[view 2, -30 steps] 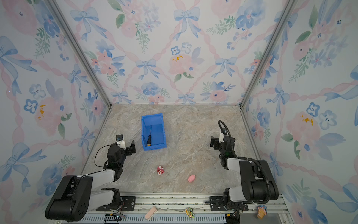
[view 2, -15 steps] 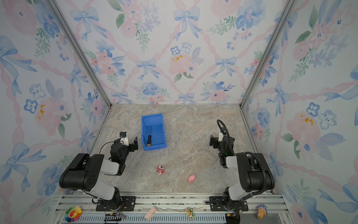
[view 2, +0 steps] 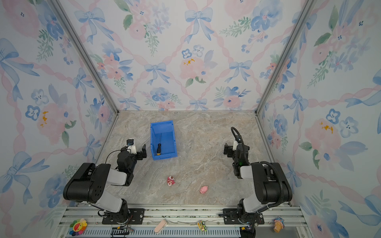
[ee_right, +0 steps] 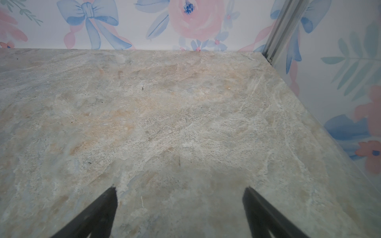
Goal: Put the screwdriver in the bin
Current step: Reset both arms
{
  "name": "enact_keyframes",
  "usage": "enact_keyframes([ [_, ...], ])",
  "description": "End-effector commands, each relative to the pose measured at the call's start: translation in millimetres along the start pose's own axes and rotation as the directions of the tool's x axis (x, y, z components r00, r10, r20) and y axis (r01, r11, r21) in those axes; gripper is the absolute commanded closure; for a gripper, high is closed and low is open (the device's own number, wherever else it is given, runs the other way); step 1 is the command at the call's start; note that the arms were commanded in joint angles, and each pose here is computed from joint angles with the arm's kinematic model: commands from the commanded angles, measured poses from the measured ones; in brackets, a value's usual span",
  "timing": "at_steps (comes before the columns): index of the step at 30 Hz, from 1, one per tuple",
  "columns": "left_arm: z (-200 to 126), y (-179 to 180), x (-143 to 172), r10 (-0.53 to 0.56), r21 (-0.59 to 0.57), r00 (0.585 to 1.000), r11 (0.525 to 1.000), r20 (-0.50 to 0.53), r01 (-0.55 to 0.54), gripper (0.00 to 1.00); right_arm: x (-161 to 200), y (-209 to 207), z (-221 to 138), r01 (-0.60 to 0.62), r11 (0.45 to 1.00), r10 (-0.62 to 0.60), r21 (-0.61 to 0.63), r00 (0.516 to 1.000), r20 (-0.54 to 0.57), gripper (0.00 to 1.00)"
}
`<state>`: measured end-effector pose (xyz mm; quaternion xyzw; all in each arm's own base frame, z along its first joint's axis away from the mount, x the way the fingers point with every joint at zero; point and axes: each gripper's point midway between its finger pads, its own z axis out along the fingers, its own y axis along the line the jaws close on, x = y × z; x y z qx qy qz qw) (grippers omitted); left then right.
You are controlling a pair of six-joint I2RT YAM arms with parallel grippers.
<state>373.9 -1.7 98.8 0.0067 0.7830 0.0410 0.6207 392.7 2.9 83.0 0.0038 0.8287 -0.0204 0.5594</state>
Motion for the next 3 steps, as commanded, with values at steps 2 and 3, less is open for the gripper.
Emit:
enact_keyframes([
  [2, 2.4, 3.2, -7.7, -0.011, 0.003, 1.000, 1.000, 0.025, 0.011, 0.02, -15.4, 0.6, 1.9, 0.002, 1.000, -0.002, 0.007, 0.999, 0.045, 0.03],
  [3, 2.4, 3.1, -7.4, -0.012, 0.002, 1.000, 1.000, 0.024, 0.012, 0.02, -16.1, 0.6, 1.8, 0.002, 1.000, -0.003, 0.007, 0.999, 0.047, 0.03],
])
